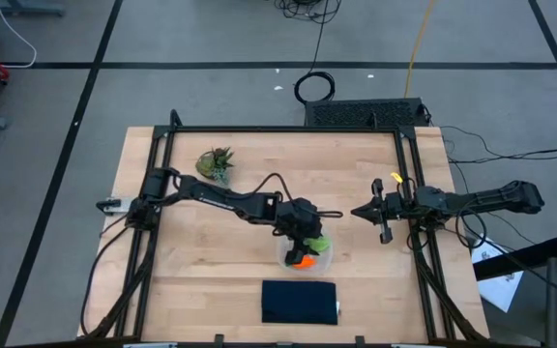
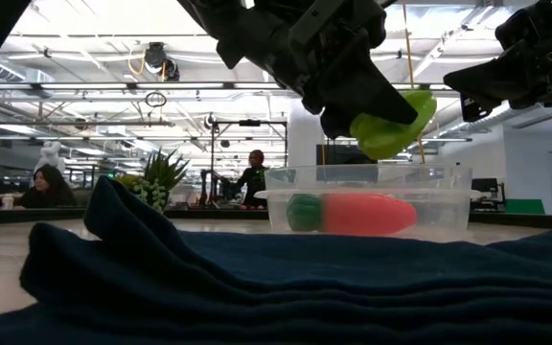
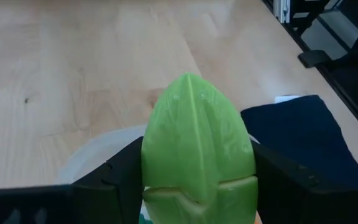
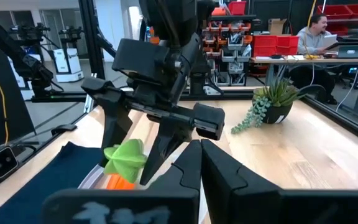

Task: Pick and placing Produce into tupperware
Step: Put the green star fruit into the transparent bin

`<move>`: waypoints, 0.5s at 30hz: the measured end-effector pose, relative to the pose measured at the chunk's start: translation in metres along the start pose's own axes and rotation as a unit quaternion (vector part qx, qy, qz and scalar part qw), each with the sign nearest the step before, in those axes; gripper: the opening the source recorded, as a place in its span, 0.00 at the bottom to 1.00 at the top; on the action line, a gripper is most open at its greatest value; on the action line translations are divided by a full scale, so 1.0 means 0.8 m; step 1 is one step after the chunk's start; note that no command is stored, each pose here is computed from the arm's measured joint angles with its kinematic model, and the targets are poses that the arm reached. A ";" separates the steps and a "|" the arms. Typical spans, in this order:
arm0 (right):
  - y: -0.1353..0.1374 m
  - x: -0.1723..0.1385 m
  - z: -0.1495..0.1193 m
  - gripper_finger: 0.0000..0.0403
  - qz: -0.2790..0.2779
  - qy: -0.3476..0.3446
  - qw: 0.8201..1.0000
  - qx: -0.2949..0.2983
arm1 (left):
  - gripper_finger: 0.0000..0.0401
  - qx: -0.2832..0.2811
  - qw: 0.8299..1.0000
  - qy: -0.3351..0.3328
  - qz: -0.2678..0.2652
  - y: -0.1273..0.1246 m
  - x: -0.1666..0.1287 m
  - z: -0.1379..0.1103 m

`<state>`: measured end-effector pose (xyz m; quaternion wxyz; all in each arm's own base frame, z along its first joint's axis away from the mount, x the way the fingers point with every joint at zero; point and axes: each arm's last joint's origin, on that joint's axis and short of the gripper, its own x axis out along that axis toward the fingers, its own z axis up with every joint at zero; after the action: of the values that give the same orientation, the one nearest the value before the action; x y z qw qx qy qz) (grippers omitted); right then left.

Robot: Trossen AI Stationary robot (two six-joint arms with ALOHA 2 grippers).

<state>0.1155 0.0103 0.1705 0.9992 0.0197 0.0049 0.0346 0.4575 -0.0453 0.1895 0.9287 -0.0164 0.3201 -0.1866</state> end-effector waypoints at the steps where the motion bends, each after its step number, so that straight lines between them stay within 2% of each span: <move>1: 0.000 0.000 0.000 0.00 0.000 0.000 1.000 0.000 | 0.57 0.000 1.000 -0.001 -0.001 0.000 0.000 0.000; 15: 0.000 0.000 -0.001 0.00 0.000 0.004 1.000 0.000 | 0.57 -0.011 1.000 -0.004 -0.011 0.007 0.027 -0.017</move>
<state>0.1158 0.0103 0.1698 0.9992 0.0194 0.0084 0.0347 0.4668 -0.0469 0.1650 0.9277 -0.0309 0.3180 -0.1930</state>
